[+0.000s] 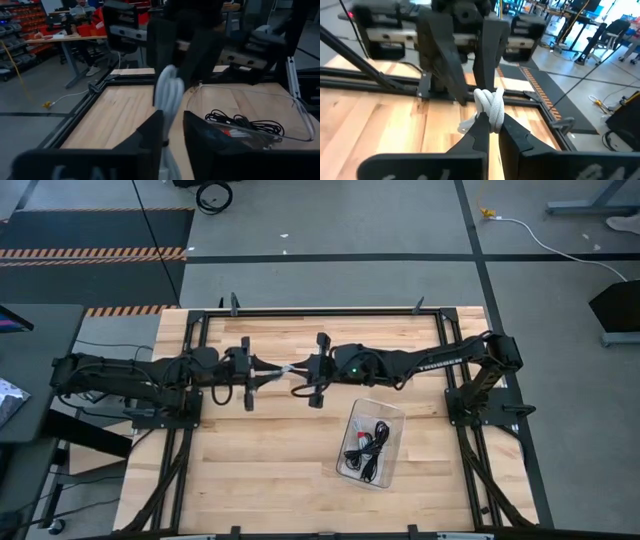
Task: Pick and place USB-C Cables
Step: Put the white USB charger cable into the transparent bin
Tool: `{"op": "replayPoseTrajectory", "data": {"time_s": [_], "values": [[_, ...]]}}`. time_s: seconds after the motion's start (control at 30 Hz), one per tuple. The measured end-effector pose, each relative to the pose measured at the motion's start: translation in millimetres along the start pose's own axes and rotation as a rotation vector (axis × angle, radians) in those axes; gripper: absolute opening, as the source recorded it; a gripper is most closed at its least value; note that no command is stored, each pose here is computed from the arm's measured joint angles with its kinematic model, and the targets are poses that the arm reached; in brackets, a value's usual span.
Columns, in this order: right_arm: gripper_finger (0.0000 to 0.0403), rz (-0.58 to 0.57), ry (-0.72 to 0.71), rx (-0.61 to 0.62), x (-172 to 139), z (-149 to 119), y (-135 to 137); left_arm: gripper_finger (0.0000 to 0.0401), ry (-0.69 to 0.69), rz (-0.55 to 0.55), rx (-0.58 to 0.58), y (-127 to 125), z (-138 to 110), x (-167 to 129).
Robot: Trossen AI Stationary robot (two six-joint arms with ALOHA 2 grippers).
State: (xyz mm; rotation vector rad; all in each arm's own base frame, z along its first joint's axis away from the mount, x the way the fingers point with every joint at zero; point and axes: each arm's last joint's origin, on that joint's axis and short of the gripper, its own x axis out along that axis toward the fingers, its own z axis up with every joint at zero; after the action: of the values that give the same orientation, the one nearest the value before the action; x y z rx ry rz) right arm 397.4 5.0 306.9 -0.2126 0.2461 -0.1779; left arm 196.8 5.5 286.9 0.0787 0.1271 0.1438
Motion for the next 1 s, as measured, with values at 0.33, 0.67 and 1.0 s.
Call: {"op": "replayPoseTrajectory", "data": {"time_s": [0.33,0.67,1.0], "values": [[0.0021,0.002,0.077,-0.01,0.5,-8.0,-1.8,0.0177,0.02,0.148,0.0,4.2,-1.5,0.5],[0.0021,0.136,0.38,0.067,-19.2,-25.3,33.7,0.0208,0.048,0.204,0.013,5.7,-3.8,0.1],[0.0021,0.241,0.559,0.213,-76.1,34.3,80.8,0.0204,0.059,0.204,0.015,5.7,-4.9,0.0]]}}
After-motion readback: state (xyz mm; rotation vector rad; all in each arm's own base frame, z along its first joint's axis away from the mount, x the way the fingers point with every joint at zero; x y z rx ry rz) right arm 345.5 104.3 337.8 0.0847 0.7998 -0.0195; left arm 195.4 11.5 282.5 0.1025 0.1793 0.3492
